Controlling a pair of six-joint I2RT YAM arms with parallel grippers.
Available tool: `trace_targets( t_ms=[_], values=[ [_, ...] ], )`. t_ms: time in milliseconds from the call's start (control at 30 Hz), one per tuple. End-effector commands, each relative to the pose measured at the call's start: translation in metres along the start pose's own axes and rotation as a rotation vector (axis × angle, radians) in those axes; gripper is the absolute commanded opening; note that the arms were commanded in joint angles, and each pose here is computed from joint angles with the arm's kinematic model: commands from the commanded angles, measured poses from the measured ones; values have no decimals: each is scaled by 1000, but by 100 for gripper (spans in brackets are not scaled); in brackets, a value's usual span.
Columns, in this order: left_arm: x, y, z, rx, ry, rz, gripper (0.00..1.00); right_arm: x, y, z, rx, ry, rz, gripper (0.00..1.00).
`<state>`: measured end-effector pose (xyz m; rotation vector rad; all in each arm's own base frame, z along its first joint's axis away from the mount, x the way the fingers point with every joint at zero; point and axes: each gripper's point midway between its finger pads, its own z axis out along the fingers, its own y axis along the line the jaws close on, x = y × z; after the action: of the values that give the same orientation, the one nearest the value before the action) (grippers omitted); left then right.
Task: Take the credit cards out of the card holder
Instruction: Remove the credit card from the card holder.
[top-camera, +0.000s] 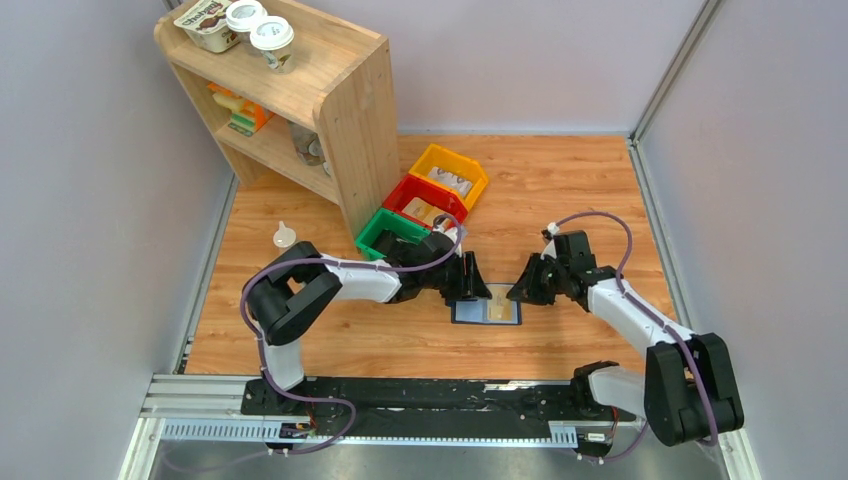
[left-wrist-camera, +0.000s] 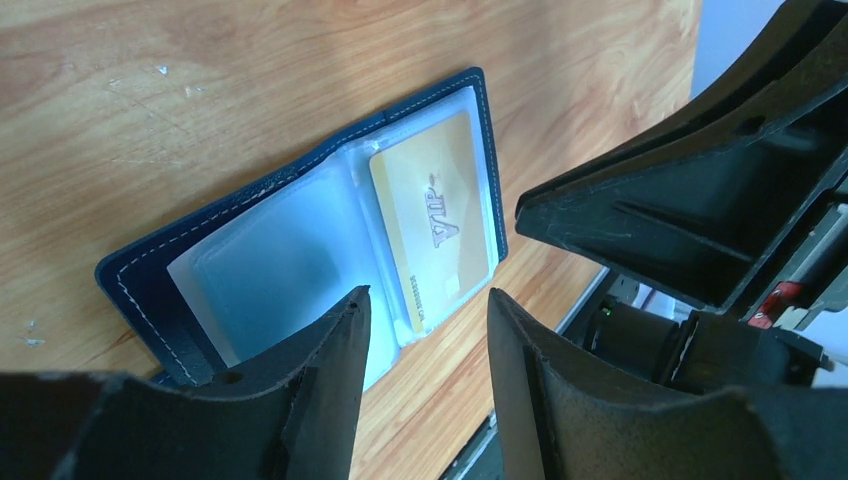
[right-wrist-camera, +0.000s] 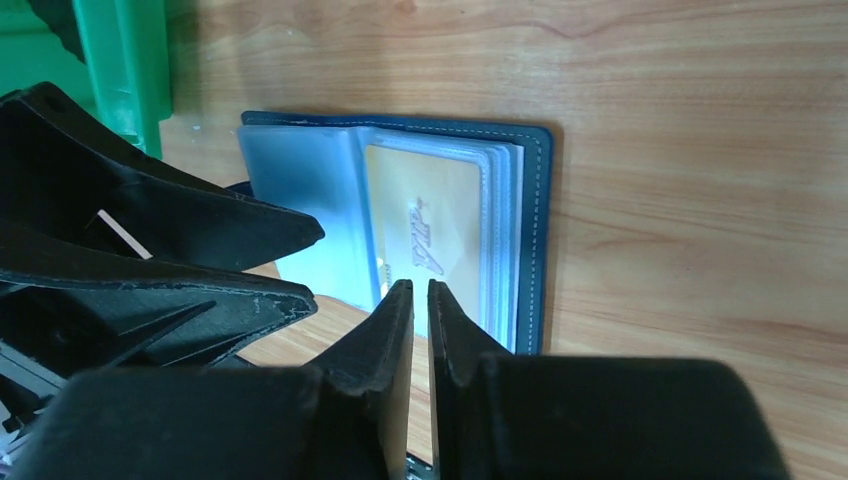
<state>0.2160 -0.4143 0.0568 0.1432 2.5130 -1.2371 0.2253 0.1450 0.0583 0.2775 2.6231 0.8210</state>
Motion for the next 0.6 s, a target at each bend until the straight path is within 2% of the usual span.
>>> trace_targets(
  t_ms=[0, 267, 567],
  values=[
    [-21, -21, 8, 38, -72, -23, 54, -6, -6, 8, -3, -56, 18, 12],
    [-15, -10, 11, -3, -53, -38, 54, 2, -27, 16, 78, -33, 58, 11],
    [-5, -11, 18, 24, -7, -47, 54, 22, -43, 20, 116, 3, 84, 11]
  ],
)
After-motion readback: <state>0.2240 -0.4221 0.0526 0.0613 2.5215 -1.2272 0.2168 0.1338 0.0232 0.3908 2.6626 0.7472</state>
